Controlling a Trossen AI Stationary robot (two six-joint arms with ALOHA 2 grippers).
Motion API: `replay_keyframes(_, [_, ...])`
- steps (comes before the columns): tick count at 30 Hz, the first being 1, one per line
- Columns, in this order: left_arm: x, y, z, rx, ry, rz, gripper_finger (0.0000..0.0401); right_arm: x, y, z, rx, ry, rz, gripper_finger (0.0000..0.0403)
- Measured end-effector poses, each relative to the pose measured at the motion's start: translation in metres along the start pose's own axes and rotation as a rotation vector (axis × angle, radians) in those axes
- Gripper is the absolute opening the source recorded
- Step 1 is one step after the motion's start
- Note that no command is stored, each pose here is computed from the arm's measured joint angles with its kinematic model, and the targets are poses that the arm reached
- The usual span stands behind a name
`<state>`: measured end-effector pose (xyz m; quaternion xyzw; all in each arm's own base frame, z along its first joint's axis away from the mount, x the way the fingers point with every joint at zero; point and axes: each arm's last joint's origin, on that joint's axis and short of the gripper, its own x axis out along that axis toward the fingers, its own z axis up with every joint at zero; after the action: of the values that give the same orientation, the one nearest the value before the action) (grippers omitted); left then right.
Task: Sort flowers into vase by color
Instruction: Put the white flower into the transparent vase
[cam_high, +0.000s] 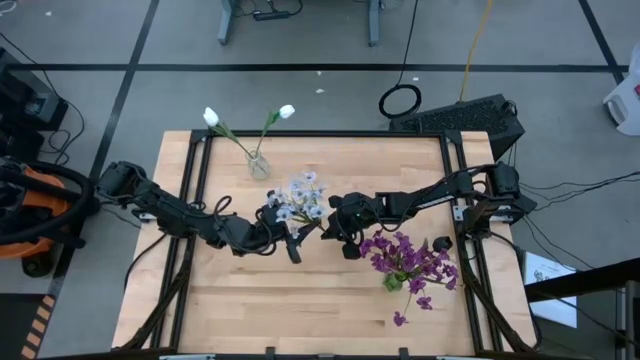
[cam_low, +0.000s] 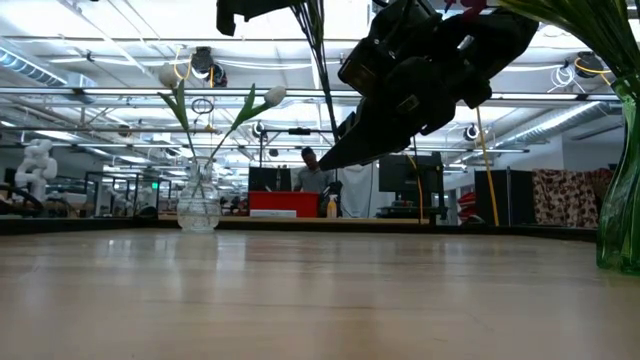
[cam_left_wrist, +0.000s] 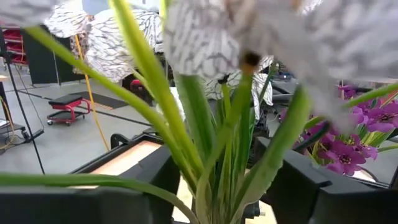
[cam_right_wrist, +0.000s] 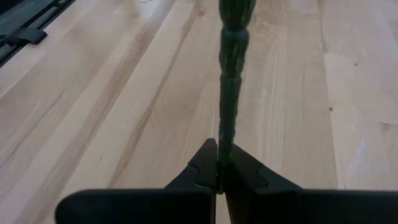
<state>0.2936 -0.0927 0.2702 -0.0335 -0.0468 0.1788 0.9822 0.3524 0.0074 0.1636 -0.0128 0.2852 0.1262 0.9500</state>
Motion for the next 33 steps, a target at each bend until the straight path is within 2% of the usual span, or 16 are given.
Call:
replay_keyframes(9, [0.000, -0.001, -0.001, 0.006, 0.007, -0.047, 0.0123, 0.000, 0.000, 0.000, 0.000, 0.002, 0.000, 0.0007])
replay_keyframes(21, [0.000, -0.001, -0.001, 0.011, 0.007, -0.047, 0.0028, 0.000, 0.000, 0.000, 0.003, 0.000, 0.001, 0.0008])
replay_keyframes(27, [-0.001, 0.002, 0.004, 0.071, -0.008, -0.015, 0.0017, 0.000, 0.000, 0.000, 0.024, -0.001, 0.001, 0.0040])
replay_keyframes(33, [-0.006, 0.011, 0.024, 0.084, -0.058, 0.006, 0.0020, 0.000, 0.000, 0.000, 0.034, -0.001, -0.001, 0.0090])
